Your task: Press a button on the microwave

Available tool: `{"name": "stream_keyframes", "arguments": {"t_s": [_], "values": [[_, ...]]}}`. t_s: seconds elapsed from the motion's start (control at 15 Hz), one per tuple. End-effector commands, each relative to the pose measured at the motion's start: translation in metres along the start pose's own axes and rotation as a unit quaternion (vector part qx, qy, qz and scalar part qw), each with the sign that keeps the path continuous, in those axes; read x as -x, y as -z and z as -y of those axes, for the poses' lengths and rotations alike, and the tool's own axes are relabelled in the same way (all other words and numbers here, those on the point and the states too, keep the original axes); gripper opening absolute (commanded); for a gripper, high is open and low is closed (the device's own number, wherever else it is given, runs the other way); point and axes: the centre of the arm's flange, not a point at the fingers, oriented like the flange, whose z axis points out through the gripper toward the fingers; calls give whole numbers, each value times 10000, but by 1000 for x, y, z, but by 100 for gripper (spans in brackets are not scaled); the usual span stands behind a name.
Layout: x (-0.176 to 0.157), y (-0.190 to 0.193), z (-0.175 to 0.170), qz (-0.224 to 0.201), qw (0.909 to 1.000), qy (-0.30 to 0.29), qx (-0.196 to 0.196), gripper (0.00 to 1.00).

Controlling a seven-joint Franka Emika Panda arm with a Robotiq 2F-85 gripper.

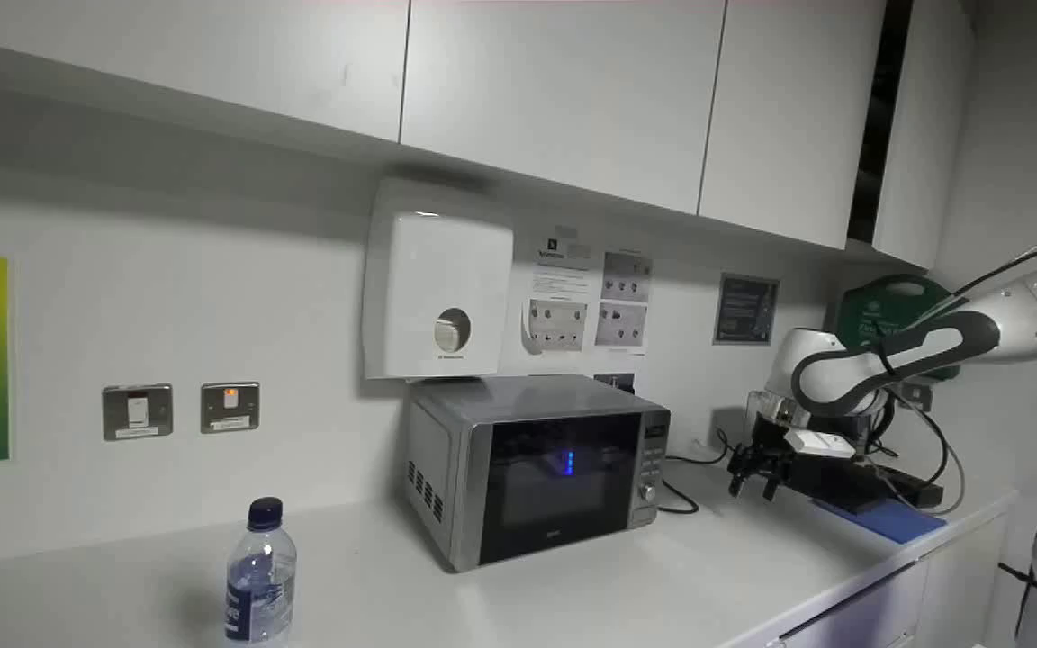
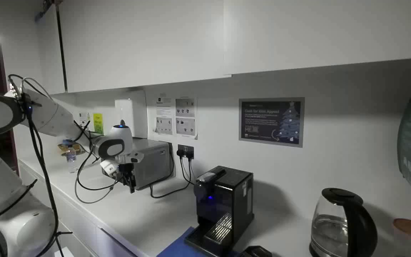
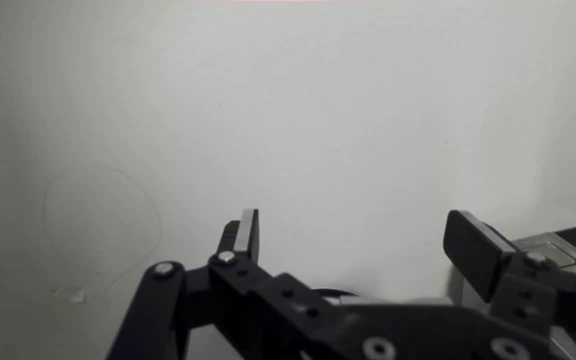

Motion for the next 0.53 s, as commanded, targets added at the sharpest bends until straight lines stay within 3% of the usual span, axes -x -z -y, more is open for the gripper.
{"name": "stream_keyframes", "arguments": {"t_s": [0.0,0.47], "values": [[0,0,0,3,10000,0,1,100],[12,-18,39,-64,9994,328,112,100]]}}
